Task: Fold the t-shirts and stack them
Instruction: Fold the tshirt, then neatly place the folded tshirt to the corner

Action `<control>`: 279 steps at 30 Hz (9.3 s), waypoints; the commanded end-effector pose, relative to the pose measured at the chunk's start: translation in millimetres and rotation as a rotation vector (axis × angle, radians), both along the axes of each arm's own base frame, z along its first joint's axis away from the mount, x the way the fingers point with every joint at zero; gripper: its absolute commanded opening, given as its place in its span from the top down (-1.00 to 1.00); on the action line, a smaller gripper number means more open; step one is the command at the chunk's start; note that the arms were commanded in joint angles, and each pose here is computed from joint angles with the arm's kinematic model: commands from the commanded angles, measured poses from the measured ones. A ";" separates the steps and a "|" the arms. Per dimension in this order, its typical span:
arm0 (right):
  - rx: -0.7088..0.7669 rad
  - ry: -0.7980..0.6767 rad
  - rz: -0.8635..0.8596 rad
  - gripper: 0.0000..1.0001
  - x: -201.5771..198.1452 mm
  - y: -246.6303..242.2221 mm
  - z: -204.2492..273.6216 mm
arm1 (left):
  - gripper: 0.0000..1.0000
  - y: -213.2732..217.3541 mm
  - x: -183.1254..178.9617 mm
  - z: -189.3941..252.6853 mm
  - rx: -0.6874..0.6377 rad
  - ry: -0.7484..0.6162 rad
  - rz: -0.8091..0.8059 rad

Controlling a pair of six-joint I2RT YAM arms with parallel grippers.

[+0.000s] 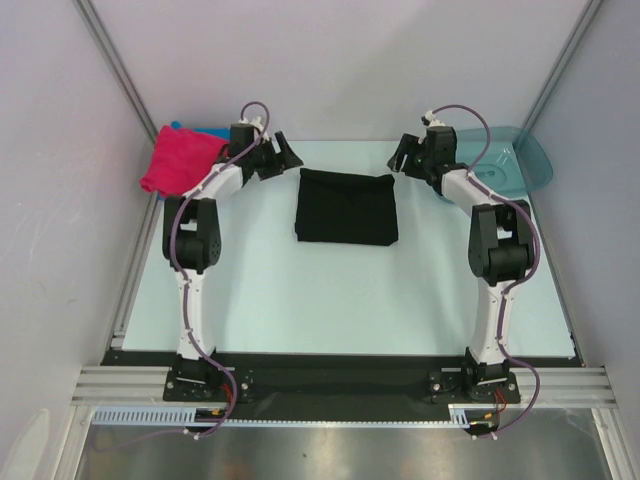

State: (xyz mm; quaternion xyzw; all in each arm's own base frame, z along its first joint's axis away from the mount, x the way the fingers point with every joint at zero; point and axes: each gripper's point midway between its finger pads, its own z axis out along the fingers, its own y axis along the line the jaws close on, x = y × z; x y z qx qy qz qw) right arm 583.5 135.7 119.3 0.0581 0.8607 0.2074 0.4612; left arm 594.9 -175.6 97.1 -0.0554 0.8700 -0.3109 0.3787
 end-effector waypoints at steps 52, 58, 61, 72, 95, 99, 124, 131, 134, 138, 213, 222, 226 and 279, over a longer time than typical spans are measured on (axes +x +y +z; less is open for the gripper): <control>-0.078 -0.006 0.069 0.92 38.8 44.5 16.3 | -0.42 -53.1 26.4 63.2 -0.211 -0.158 -0.173; -0.143 0.099 0.002 0.92 28.6 15.4 -15.4 | -0.43 -59.6 -6.6 43.1 -0.196 -0.099 -0.218; -0.163 0.139 -0.045 0.94 28.5 -3.6 -33.1 | -0.43 -64.6 -19.0 35.0 -0.193 -0.073 -0.243; -0.099 0.037 -0.047 0.86 -3.2 -13.0 18.8 | -0.43 -66.3 -44.0 36.1 -0.148 -0.084 -0.272; 0.308 0.302 0.206 0.88 -120.4 76.8 -48.5 | -0.37 -124.8 -134.0 2.3 -0.250 0.065 -0.428; 0.257 0.396 0.128 0.90 -136.3 62.6 -76.2 | -0.36 -113.4 -150.8 -34.3 -0.203 0.157 -0.379; 0.121 0.319 0.163 0.87 -199.5 60.0 -34.7 | -0.33 -86.2 -214.0 -6.9 -0.098 0.047 -0.327; 0.091 0.400 0.117 0.89 -207.0 51.5 -64.7 | -0.33 -84.3 -228.1 -53.0 -0.071 0.180 -0.312; 0.067 0.406 0.077 0.89 -205.3 44.2 -63.6 | -0.32 -75.4 -230.2 -70.4 -0.012 0.235 -0.271; 0.039 0.404 0.048 0.89 -204.1 38.1 -60.0 | -0.33 -62.5 -235.7 -81.4 0.073 0.279 -0.239; -0.113 0.406 0.237 0.07 -137.5 146.5 86.7 | -0.33 -48.8 -186.6 120.9 0.119 0.248 -0.172; -0.315 0.372 0.091 -0.20 -167.1 151.4 83.1 | -0.35 -33.5 -212.8 132.2 0.226 0.173 -0.176; -0.338 0.331 0.104 -0.39 -178.3 168.0 81.9 | -0.38 -31.2 -219.4 139.8 0.228 0.113 -0.190; -0.248 0.190 -0.056 -0.49 -154.5 128.5 111.1 | -0.40 -9.9 -158.8 205.4 0.369 -0.203 -0.046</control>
